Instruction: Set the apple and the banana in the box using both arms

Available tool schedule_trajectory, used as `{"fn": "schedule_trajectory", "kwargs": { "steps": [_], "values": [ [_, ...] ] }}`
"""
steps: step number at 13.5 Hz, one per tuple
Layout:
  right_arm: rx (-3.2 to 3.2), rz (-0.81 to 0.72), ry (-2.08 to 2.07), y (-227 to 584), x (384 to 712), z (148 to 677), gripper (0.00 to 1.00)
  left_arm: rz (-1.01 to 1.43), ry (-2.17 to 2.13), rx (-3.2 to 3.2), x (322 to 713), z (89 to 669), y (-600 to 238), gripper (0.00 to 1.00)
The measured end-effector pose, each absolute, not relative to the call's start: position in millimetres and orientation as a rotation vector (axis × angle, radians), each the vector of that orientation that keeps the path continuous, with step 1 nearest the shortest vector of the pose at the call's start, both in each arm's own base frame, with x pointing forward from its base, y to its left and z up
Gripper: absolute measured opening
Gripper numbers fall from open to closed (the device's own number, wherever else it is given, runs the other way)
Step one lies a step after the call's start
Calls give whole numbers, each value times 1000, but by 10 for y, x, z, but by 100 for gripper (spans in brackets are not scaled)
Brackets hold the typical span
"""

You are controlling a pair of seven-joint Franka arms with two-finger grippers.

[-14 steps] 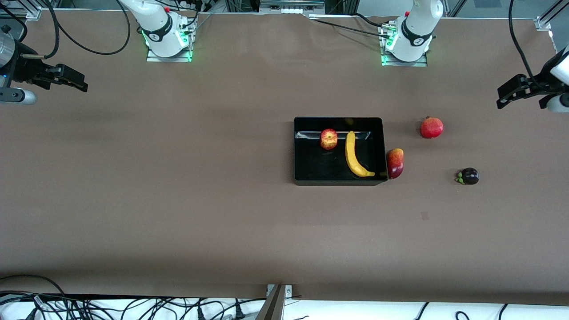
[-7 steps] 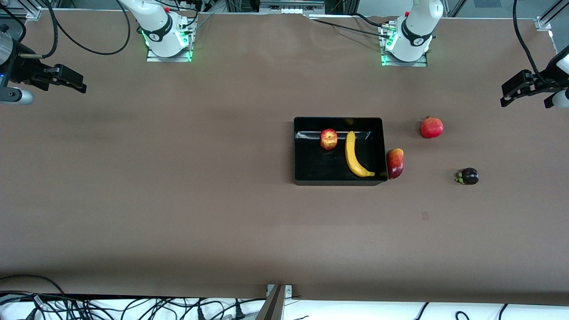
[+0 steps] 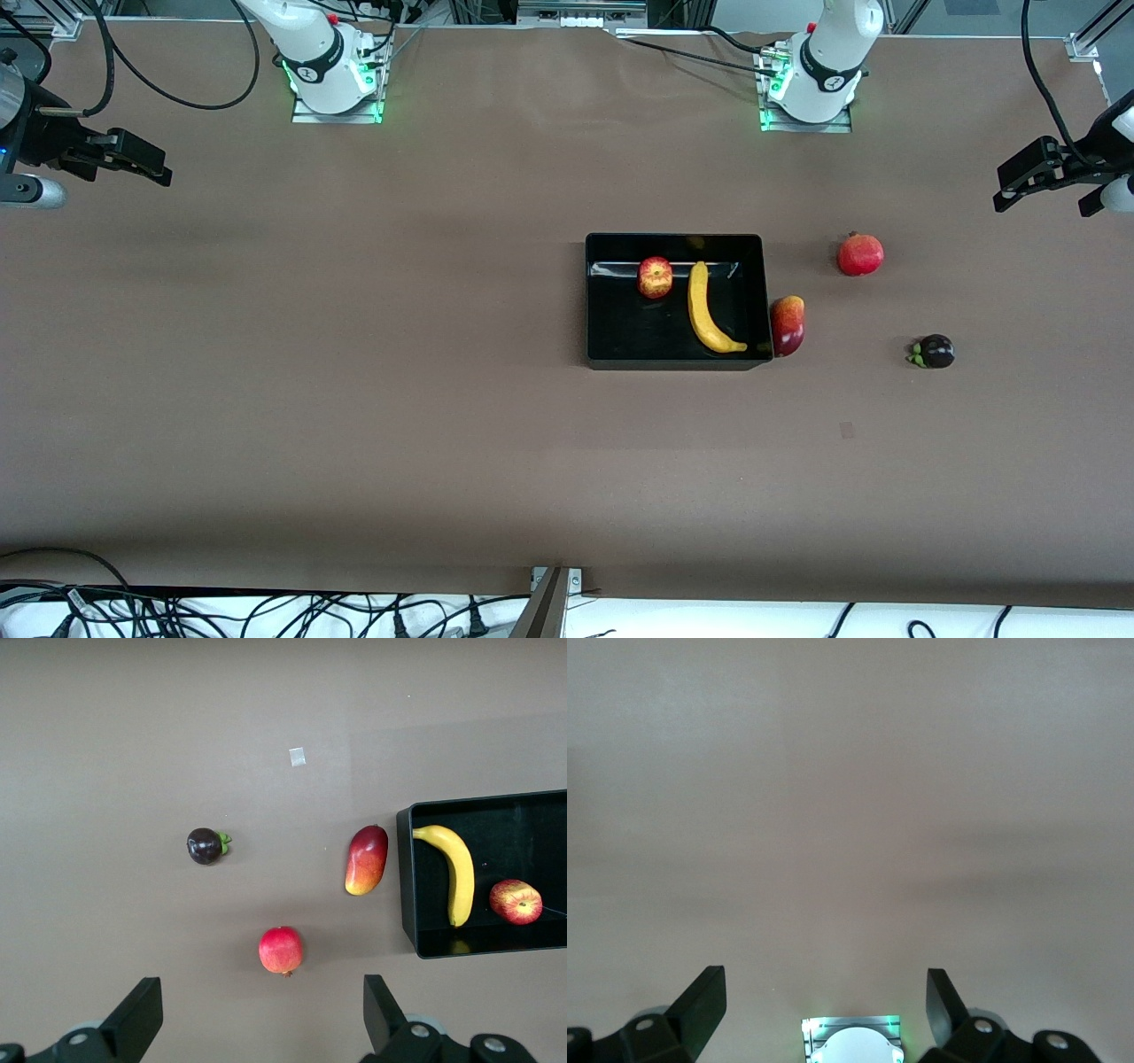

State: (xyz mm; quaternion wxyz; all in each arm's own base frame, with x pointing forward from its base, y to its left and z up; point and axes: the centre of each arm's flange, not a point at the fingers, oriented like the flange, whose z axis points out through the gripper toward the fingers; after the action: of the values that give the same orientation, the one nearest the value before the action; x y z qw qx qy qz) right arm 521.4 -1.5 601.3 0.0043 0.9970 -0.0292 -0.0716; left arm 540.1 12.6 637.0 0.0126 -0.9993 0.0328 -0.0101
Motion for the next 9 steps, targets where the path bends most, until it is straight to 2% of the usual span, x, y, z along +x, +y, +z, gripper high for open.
{"fn": "schedule_trajectory", "kwargs": {
  "steps": [9],
  "values": [
    [3124,-224,-93,-22,5214,6014,100,-49,55,-3147,5404,6411,62,100]
  ]
}}
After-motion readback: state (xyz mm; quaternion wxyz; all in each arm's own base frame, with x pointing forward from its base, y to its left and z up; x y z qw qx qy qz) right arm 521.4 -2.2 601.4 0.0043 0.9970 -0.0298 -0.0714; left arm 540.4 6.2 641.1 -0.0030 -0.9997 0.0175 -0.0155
